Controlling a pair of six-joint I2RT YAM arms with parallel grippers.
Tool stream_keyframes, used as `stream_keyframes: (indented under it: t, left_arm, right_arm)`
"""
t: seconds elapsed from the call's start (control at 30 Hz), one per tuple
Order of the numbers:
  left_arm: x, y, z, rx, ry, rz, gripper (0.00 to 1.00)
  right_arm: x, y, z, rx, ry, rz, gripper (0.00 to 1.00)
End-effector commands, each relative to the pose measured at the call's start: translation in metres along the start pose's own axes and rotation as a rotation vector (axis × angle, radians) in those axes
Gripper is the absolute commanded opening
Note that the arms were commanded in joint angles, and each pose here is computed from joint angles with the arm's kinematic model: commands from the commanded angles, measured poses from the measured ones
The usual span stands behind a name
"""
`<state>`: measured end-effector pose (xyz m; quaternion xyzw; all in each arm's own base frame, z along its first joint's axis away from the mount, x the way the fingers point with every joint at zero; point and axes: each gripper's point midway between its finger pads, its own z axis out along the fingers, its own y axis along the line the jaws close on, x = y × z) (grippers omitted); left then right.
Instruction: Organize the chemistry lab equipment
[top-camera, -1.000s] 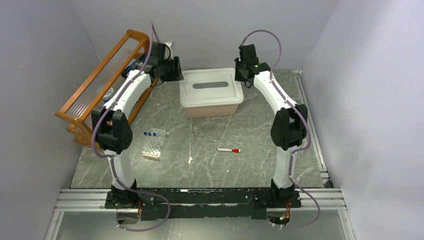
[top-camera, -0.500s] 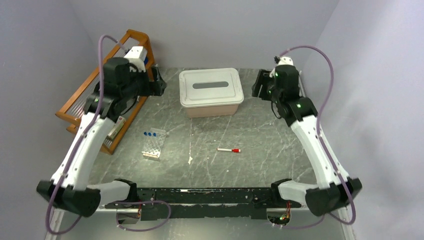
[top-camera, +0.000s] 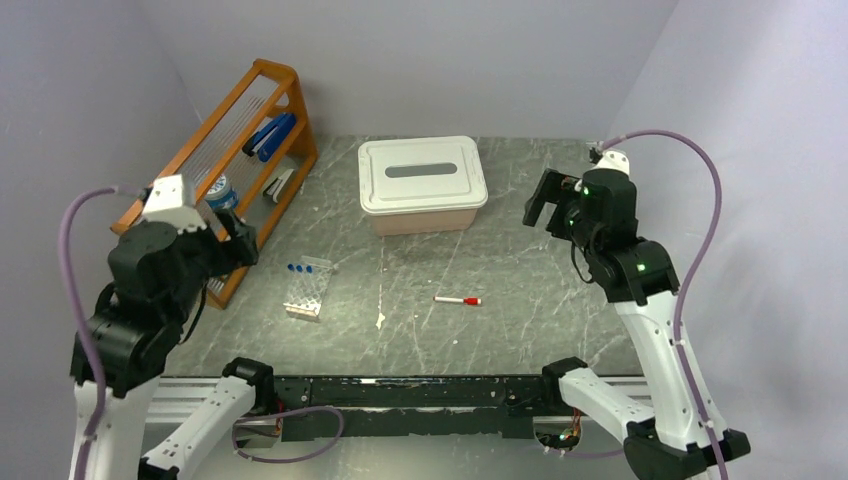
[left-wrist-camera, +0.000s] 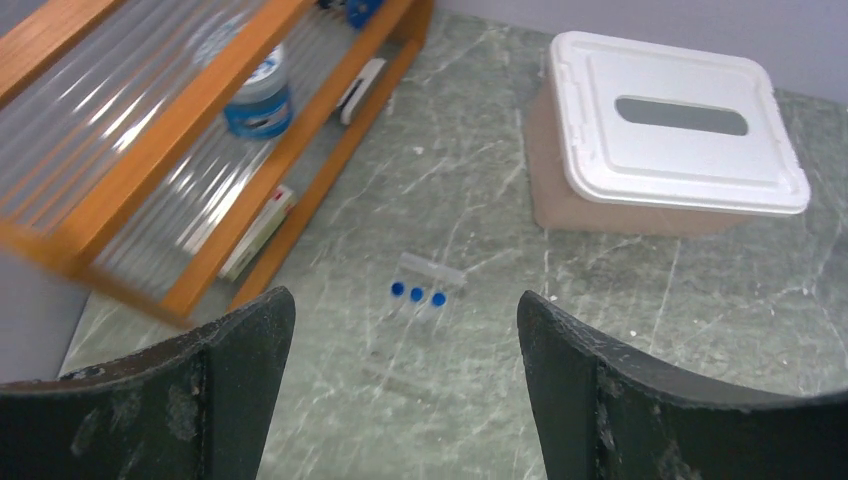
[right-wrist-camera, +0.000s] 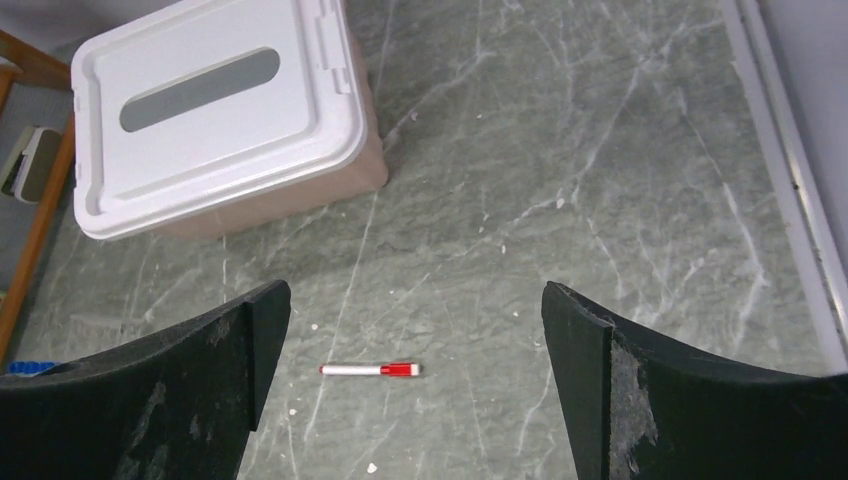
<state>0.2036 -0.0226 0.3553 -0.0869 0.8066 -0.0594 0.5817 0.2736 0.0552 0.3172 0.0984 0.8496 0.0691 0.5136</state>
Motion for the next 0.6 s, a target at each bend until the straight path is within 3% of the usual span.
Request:
stream_keyframes:
  t: [0.0,0.23,0.57]
  left_arm:
    - [0.02,0.037,-0.03,-0.157,0.056,-0.031,0.85]
    - [0.025,0.045,-0.064,-0.142,0.052,-0.057,0.86]
    - [0.03,0.044,-0.07,-0.127,0.065,-0.074,0.87]
  right_arm:
    - [-0.011,-0.019,-0.032,0.059,-0.051,0.004,1.0]
    - [-0.032,-0.023,-0.062,0.056,-0.108,-0.007,1.0]
    - [-0.029,-0.033,-0.074,0.09,-0.106,0.016,1.0]
